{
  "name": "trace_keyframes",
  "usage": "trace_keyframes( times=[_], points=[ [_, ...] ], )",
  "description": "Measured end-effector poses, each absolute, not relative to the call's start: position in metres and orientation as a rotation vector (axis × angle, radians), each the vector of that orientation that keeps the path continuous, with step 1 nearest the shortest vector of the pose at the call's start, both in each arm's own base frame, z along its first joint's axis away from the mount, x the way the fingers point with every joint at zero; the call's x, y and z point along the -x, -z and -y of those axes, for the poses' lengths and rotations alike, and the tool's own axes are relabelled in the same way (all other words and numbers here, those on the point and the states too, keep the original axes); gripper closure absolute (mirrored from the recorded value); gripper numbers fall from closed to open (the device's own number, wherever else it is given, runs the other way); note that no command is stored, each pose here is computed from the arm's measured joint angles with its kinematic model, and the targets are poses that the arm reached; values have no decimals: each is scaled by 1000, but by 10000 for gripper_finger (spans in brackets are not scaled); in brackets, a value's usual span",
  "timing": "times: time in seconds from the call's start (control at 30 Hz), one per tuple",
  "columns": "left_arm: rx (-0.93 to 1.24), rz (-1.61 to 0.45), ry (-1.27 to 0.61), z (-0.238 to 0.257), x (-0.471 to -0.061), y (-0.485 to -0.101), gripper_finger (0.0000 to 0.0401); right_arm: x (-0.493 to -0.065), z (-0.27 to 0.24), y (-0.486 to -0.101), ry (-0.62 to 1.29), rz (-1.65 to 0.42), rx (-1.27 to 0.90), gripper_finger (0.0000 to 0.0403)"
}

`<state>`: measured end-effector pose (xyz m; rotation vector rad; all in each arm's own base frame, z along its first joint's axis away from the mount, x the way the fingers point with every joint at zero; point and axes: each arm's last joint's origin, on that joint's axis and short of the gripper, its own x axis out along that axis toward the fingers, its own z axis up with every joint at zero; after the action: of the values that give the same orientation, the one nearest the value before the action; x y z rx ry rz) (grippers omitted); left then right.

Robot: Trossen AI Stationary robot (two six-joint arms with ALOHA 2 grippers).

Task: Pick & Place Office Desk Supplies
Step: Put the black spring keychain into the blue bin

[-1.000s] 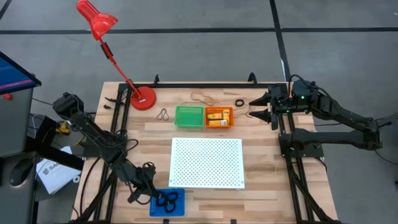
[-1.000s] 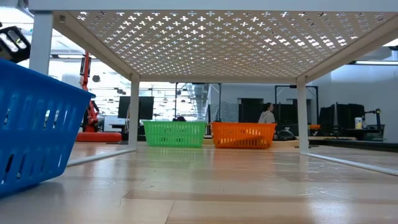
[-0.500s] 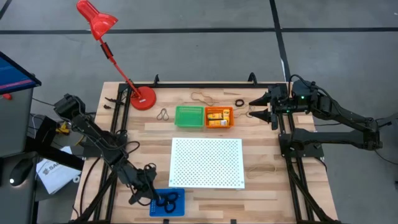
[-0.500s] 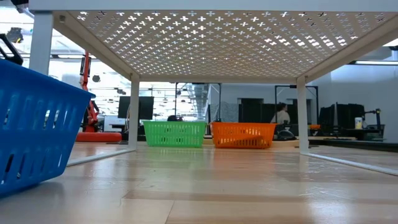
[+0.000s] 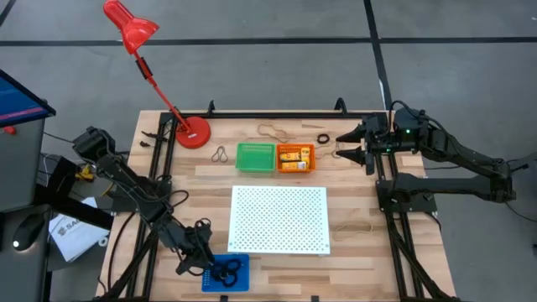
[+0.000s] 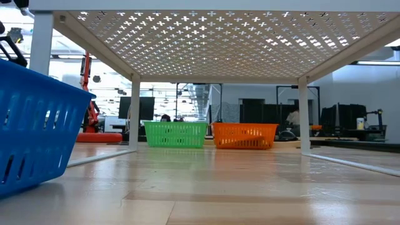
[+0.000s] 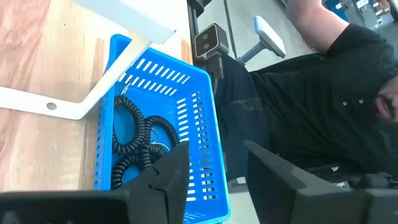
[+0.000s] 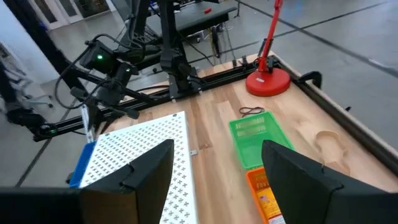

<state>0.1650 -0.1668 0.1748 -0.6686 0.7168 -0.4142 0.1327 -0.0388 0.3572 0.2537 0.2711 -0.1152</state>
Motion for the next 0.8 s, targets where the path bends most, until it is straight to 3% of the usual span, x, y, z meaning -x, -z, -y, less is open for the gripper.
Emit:
trace_keyframes(
  times=[0.3, 0.57, 0.8],
  points=[
    [622, -678, 450, 166, -163, -181, 270, -132, 67, -352, 506, -278, -278, 163],
    [590, -542, 463, 158, -158, -202, 283, -157, 135, -294, 744, -673, -422, 163],
    [592, -514, 455, 156, -157, -207, 283, -157, 212, -258, 912, -828, -533, 163]
  ],
)
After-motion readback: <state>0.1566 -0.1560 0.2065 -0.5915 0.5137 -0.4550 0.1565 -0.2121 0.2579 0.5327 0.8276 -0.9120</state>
